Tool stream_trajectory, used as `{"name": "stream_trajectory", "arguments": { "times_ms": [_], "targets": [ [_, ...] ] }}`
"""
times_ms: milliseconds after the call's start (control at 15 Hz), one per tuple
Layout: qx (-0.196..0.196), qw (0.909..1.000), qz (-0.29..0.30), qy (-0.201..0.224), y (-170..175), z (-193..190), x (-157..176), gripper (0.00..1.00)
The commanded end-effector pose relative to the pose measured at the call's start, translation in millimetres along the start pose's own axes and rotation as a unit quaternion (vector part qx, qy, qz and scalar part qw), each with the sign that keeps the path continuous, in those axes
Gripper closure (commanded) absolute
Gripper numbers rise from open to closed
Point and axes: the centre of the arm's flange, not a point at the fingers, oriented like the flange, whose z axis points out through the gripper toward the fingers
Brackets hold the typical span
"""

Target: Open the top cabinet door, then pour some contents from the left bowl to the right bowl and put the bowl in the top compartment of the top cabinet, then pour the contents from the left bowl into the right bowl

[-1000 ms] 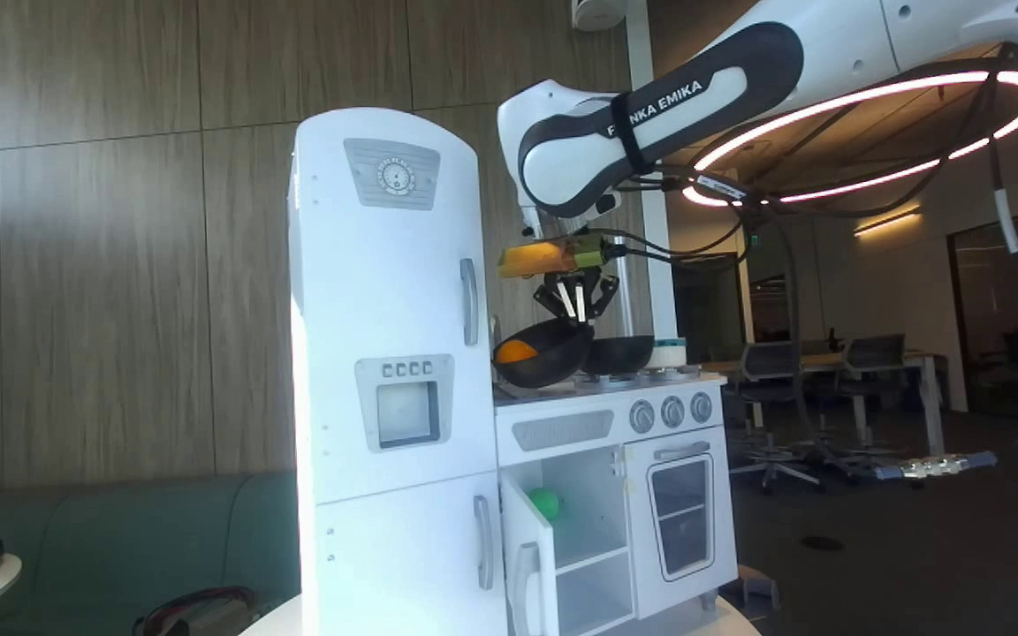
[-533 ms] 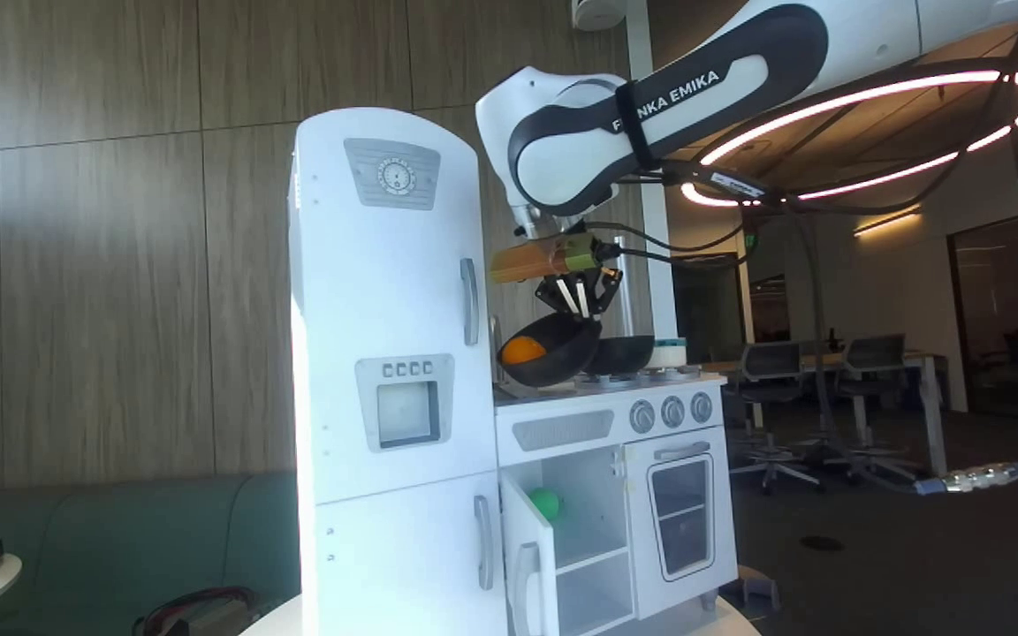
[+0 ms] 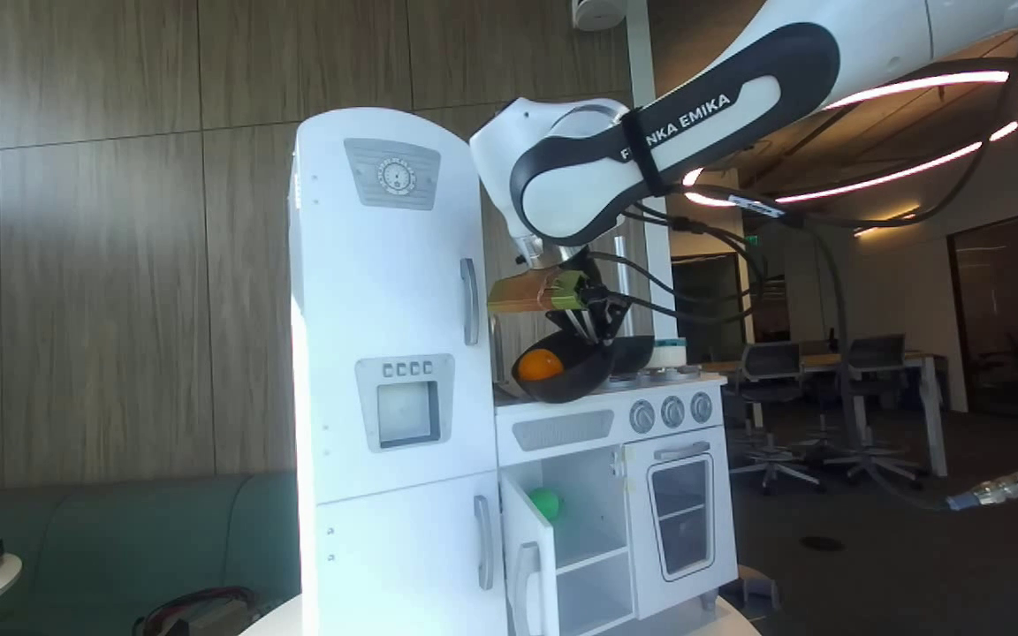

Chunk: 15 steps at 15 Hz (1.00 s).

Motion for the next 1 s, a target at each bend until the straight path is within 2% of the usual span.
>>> {"name": "stream_trajectory", "arguments": {
  "times_ms": [0,200,467,533,667,933],
  "targets": [
    [0.013,0.9986,0.048,0.017,8,0,-6,0.98],
    [0.015,0.9967,0.076,0.024,11,1,-8,0.98],
    [0.01,0.9969,0.077,0.014,15,0,-15,0.98],
    [0.004,0.9977,0.067,0.01,1,-30,55,0.98],
    [-0.016,0.9989,0.045,0.005,2,-42,78,0.98],
    [-0.034,0.9989,-0.024,-0.021,13,-81,163,0.98]
  ]
}}
